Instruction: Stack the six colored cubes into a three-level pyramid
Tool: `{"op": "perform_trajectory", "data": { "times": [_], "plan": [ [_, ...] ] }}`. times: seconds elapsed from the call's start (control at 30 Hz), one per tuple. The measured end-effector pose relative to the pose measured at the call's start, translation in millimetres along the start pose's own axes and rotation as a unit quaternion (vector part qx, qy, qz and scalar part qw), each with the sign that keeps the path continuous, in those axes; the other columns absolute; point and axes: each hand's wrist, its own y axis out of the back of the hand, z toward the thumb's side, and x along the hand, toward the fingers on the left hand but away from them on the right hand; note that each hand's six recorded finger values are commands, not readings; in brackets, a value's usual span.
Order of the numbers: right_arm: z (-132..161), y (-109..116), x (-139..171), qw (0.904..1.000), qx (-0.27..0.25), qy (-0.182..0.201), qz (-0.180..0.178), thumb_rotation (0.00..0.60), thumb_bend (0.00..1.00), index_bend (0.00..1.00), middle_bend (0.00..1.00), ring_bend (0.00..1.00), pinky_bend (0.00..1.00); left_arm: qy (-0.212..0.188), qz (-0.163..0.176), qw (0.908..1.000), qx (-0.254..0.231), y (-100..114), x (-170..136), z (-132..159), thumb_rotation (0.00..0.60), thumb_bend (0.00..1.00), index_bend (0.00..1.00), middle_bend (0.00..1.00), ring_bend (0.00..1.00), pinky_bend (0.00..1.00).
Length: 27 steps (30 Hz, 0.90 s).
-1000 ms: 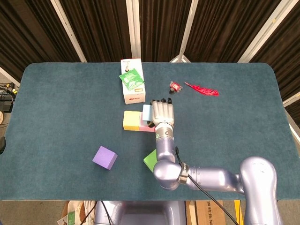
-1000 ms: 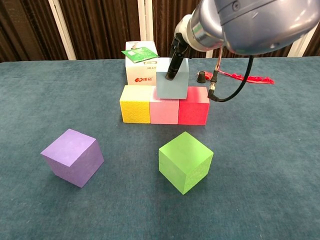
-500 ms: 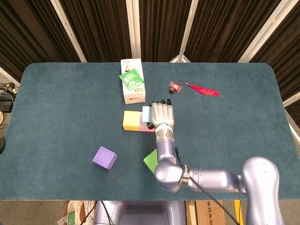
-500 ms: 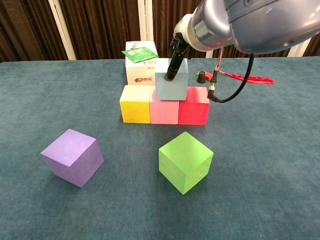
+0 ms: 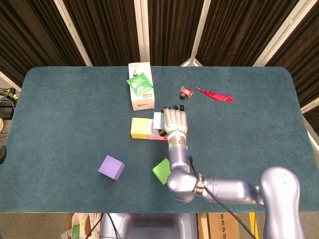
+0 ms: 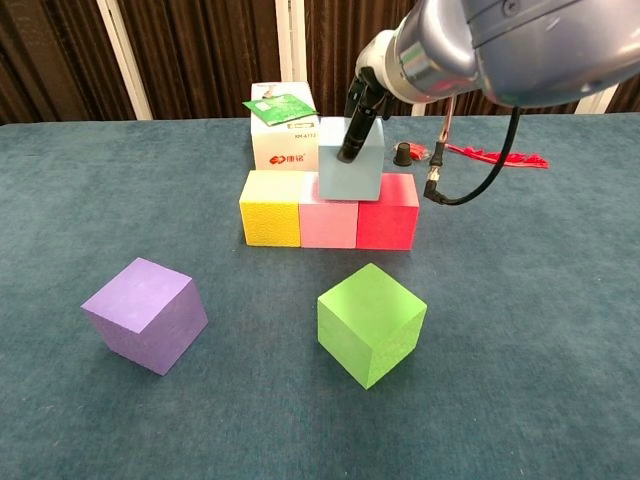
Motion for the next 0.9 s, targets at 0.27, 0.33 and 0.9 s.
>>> {"op": "perform_trajectory", "data": {
  "times": [0.27,0.33,0.9],
  "plan": [
    [-2.5,-2.5,-1.5,1.0,0.001,0.001,0.007,0.6,0.34,0.31,0.32,0.15,0.0,0.002,0.0,1.0,0.002,-0.9,0.0,-0.2,0.6,0.41,0.21,0.07,0.0,0.0],
    [-2.6,-2.6,-1.5,1.0,0.0,0.001,0.006,0.6,0.34,0.31,0.31,0.14,0.0,0.002,0.0,1.0,0.003,-1.0,0.0,-0.2,0.6,0.41,0.21,0.07,0.0,0.0],
    [-2.5,-0.7,-3.6,1.0,-0.003,0.002,0.003,0.6,0.34,0.31,0.3,0.13,0.0,0.004,0.0,1.0,0.003,-0.9,0.1,-0.5,0.6,0.41,0.21,0.07,0.0,0.0]
  ]
}}
